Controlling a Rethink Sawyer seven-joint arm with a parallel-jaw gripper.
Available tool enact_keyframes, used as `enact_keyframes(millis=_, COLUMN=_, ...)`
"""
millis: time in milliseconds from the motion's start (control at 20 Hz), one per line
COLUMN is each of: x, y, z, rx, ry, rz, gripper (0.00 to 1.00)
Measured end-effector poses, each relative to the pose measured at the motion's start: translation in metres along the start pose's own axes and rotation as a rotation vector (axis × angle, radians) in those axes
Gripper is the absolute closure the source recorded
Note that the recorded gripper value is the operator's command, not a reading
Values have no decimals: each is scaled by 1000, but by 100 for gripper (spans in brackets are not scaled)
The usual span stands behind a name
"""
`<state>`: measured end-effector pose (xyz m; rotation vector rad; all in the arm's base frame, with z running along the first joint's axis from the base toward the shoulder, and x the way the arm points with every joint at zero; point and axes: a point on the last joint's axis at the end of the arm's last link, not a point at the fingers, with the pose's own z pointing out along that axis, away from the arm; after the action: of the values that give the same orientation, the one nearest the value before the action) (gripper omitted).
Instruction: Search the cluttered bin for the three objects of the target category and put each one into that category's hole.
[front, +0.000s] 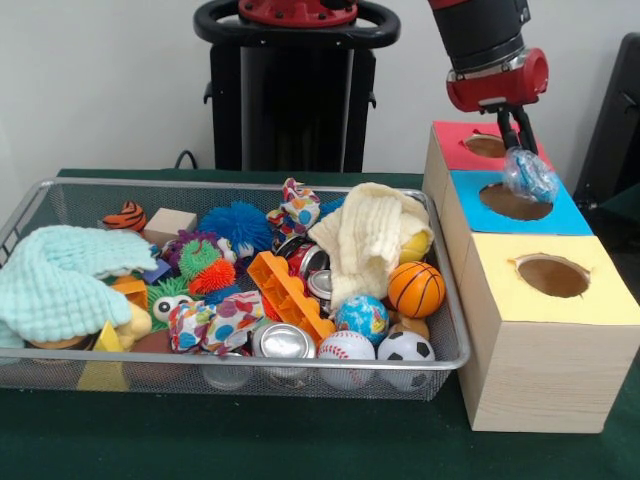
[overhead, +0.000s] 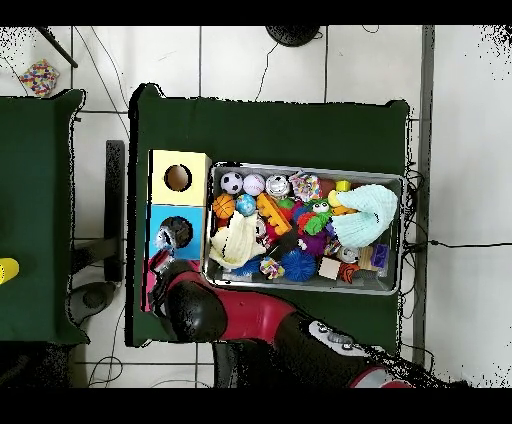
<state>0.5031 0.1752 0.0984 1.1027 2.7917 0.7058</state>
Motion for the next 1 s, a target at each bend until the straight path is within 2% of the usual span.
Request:
enact_keyframes(millis=500, x=3, y=-6, z=1, rx=32, ry=-20, rz=-9, gripper=0)
enact_keyframes(millis=1000, x=-1, y=-12, z=1, rx=43, ry=-31, rz=1, gripper=0)
